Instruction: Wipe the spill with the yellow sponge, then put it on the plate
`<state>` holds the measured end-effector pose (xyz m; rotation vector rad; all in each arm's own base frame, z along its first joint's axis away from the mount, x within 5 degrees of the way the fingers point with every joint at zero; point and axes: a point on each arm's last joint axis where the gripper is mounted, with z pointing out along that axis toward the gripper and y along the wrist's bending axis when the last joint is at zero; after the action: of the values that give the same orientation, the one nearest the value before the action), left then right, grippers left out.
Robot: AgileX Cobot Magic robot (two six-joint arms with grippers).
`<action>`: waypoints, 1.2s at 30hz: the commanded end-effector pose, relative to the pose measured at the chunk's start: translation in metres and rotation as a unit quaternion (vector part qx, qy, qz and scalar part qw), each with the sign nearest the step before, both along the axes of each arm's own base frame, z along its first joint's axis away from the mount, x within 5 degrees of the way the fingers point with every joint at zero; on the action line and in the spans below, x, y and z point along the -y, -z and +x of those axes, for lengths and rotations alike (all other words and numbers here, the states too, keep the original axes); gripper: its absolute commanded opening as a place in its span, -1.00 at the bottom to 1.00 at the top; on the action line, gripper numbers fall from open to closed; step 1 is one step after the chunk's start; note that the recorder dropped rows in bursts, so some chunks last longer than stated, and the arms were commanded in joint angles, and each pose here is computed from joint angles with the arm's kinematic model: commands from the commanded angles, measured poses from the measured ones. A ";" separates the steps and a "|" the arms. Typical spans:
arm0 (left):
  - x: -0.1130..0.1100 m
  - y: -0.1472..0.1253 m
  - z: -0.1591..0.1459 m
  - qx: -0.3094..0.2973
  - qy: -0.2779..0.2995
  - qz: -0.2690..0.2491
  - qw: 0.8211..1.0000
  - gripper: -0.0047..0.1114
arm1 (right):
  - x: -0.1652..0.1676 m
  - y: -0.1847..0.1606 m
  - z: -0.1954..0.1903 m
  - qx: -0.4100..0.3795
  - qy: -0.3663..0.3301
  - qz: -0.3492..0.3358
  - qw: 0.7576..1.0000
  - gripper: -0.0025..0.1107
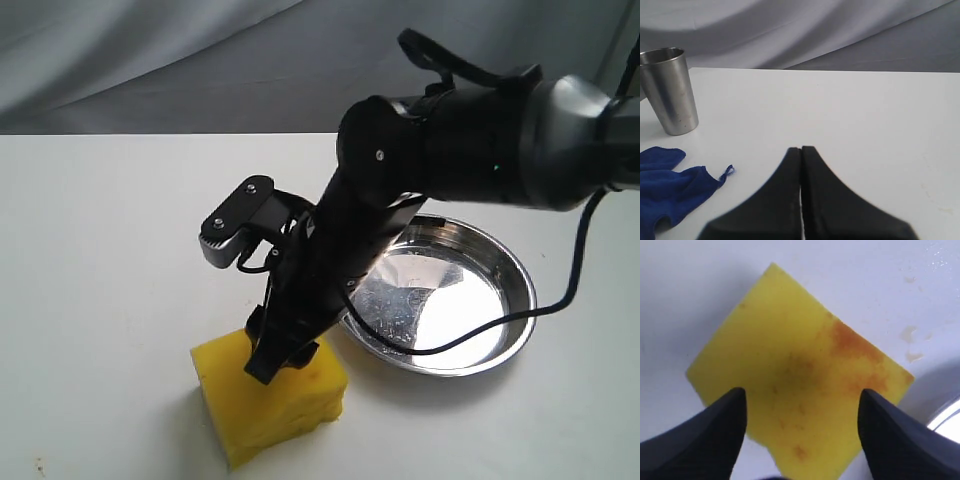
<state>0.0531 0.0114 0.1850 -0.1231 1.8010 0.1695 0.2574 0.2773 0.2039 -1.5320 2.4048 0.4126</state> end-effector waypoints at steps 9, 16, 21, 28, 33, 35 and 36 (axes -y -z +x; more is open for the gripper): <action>0.000 0.000 0.000 0.004 0.002 -0.002 1.000 -0.92 | -0.008 0.053 0.009 -0.024 -0.006 -0.034 0.999 0.05; 0.000 0.000 0.000 0.004 0.002 -0.002 1.000 -0.92 | -0.008 0.066 0.010 -0.035 -0.005 -0.044 0.998 -0.35; 0.000 0.000 0.000 0.004 0.002 -0.002 1.000 -0.92 | -0.009 0.074 0.011 -0.040 -0.005 -0.049 0.998 -0.66; 0.000 0.000 0.000 0.004 0.002 -0.002 1.000 -0.92 | -0.012 0.072 0.022 0.029 -0.008 -0.034 0.999 -0.96; 0.000 0.000 0.000 0.004 0.002 -0.002 1.000 -0.92 | -0.018 0.067 0.037 0.115 0.001 0.004 0.993 -0.96; 0.000 0.000 0.000 0.004 0.002 -0.002 1.000 -0.92 | -0.020 0.064 0.042 0.145 0.007 0.021 0.989 -0.96; 0.000 0.000 0.000 0.004 0.002 -0.002 1.000 -0.92 | -0.022 0.062 0.045 0.158 0.014 0.033 0.987 -0.96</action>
<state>0.0531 0.0114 0.1850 -0.1231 1.8010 0.1695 0.2930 0.2957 0.1419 -1.4643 2.2444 0.2572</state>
